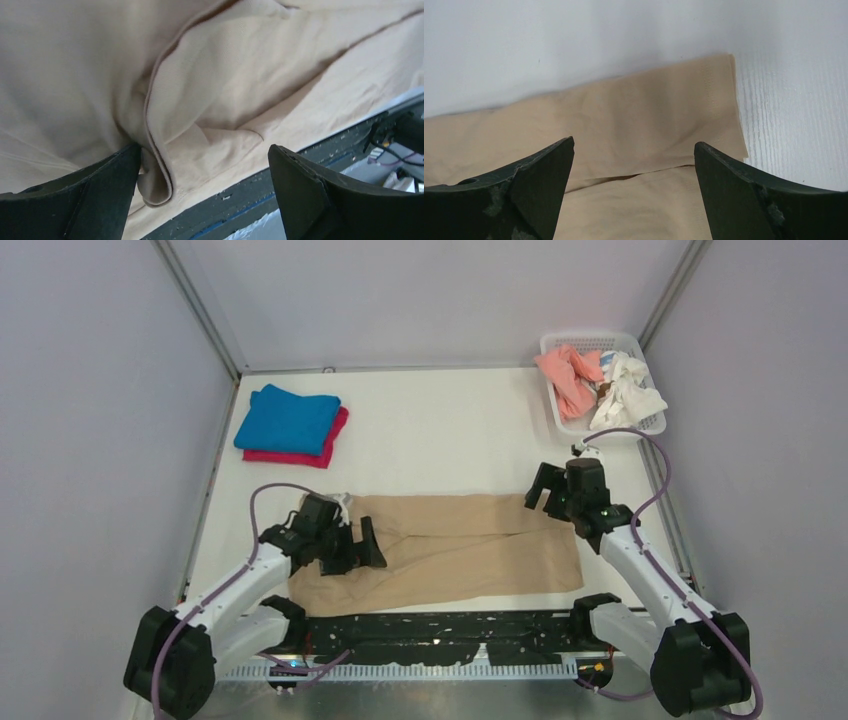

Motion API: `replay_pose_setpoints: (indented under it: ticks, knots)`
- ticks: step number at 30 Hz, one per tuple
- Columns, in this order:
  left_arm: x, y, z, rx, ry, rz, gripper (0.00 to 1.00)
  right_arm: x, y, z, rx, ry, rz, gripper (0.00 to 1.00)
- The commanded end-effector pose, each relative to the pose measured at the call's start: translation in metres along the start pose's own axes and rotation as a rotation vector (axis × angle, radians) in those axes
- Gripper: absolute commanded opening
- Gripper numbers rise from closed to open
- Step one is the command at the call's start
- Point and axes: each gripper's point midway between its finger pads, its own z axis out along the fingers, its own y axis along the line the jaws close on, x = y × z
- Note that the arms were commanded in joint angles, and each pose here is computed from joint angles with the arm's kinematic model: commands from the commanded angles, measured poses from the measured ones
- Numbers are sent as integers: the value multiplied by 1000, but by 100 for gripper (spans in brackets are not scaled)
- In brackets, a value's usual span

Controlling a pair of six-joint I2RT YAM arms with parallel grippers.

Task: Fold and stack the t-shirts
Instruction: Fold the other side of the tshirt into a rectangle

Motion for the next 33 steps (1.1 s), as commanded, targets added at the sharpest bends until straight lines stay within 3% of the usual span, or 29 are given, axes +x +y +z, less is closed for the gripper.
replay_pose_setpoints:
  ticks: [1,7,13,20,23,26,28,30,33]
  knots:
    - [40,-3,-10,54,117,21,100,-6,3,3,-9,-32,-7,95]
    - [30,10,-27,-45,24,11,100,-2,-1,4,5,-26,-7,95]
    - [1,-15,-53,22,-99,104,100,-5,-3,2,15,-34,-19,95]
    - [-77,27,-113,-434,-411,-20,100,-9,-4,-2,21,-53,-23,95]
    - [-96,-22,-101,-207,-423,67,100,-12,-4,-5,19,-63,-27,95]
    - [-77,-108,-78,271,-271,170,99,-17,2,-6,-5,-81,-13,95]
    - [-57,-138,-66,473,-160,210,100,-17,11,-4,-51,-78,3,95]
    - [-43,-141,-47,471,-86,215,100,-16,21,0,-95,-67,13,95]
    - [-31,-117,-17,334,-20,176,100,-11,37,9,-157,-18,11,95]
